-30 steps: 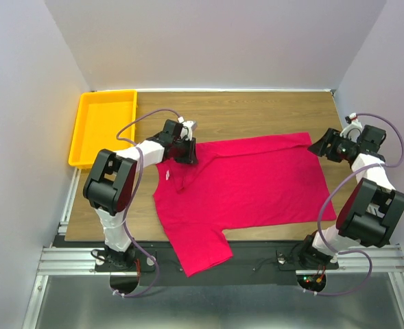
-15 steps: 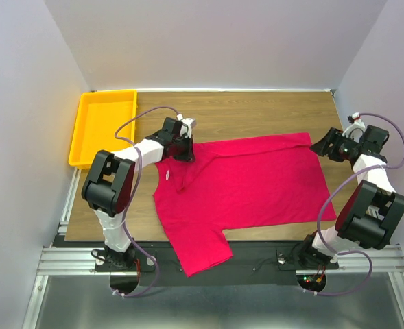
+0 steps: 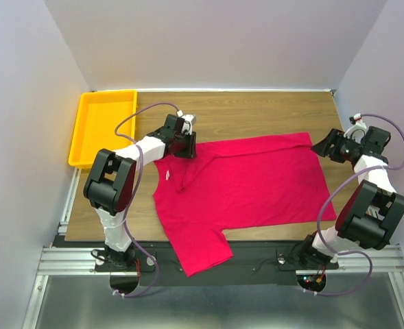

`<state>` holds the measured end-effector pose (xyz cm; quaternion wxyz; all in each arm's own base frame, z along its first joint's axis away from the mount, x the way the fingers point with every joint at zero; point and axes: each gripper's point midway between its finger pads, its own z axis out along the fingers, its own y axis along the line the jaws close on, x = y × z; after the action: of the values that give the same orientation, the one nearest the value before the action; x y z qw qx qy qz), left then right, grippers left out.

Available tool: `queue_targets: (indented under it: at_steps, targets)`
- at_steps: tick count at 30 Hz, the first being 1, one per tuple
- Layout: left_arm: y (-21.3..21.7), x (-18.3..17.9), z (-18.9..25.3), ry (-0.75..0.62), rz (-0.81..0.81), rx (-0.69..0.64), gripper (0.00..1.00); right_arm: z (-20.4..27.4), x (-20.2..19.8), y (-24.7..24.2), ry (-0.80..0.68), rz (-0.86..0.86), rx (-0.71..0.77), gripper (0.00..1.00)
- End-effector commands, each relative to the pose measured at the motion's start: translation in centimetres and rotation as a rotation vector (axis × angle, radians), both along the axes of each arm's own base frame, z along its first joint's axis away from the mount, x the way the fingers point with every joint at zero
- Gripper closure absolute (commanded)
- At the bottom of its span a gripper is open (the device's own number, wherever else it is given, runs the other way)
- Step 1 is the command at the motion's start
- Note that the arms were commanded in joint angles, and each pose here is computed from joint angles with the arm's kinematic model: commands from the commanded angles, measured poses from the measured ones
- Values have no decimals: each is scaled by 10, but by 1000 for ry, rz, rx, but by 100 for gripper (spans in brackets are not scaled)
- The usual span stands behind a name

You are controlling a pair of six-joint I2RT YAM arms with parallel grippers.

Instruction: Fold and stack the t-shirts

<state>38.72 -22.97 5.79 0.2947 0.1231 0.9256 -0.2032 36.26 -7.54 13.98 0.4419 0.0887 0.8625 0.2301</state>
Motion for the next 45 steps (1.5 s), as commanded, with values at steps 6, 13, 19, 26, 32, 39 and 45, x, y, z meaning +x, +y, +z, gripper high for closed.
queue_targets:
  at_steps: [6,13,19,26,32,39,45]
  targets:
    - [-1,7,1,-15,0,40,57,6,-4,-1,-33,11,-6,31]
    - [2,8,-2,-27,11,85,56,6,-5,0,-34,14,1,31]
    - [-3,5,-8,-11,-17,89,62,5,-5,-2,-32,10,3,31]
    - [-18,-6,8,-19,-82,36,97,6,-5,-3,-36,8,1,31]
    - [-24,-20,26,-32,-135,-21,100,7,-6,-4,-38,3,5,31]
    - [-42,-56,34,22,-273,-129,100,9,-6,-6,-43,2,9,31]
    - [-63,-100,10,161,-442,-194,78,9,-7,-7,-43,-3,10,31]
